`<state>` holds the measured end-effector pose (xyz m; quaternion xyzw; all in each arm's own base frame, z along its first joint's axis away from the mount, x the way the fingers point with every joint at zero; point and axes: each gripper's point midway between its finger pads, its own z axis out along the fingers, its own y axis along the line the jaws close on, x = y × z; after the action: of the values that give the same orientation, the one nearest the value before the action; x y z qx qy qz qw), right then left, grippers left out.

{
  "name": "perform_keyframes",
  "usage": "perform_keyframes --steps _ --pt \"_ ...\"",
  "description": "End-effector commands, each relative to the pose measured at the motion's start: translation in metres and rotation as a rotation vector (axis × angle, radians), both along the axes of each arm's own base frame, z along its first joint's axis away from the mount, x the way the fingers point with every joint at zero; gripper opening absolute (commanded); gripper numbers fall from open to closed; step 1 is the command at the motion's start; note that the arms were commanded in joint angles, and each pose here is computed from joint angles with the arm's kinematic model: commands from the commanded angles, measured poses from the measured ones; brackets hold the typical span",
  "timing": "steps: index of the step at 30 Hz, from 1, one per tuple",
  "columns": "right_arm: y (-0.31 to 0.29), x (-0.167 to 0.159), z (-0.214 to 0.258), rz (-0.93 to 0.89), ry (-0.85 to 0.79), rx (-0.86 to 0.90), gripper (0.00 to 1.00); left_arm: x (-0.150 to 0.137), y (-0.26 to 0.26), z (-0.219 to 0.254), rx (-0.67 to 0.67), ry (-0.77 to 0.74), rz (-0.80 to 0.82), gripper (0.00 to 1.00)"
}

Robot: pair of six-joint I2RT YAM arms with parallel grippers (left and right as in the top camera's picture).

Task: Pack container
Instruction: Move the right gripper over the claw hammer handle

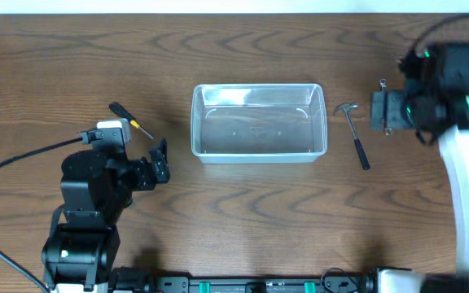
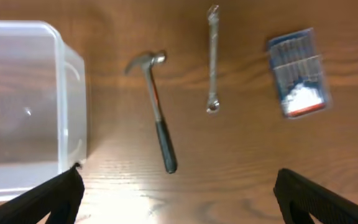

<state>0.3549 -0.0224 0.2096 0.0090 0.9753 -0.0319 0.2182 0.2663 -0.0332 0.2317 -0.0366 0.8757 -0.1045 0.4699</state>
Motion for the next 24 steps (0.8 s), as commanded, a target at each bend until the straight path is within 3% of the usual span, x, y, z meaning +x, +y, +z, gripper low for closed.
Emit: perform_keyframes --steps 1,8,15,24 --pt "0.006 0.019 -0.015 0.046 0.054 0.041 0.99 -0.003 0.002 0.001 0.0 0.02 0.012 0.98" --pt "0.004 0.034 -0.062 0.07 0.178 0.036 0.99 -0.016 0.005 -0.017 0.02 0.11 0.018 0.98" --pt "0.003 0.054 -0.074 0.237 0.152 -0.031 0.99 -0.017 0.017 -0.02 0.06 0.121 0.072 0.98" --pt "0.006 0.051 -0.095 0.273 0.219 -0.022 0.99 -0.017 0.017 -0.02 0.06 0.121 0.073 0.98"
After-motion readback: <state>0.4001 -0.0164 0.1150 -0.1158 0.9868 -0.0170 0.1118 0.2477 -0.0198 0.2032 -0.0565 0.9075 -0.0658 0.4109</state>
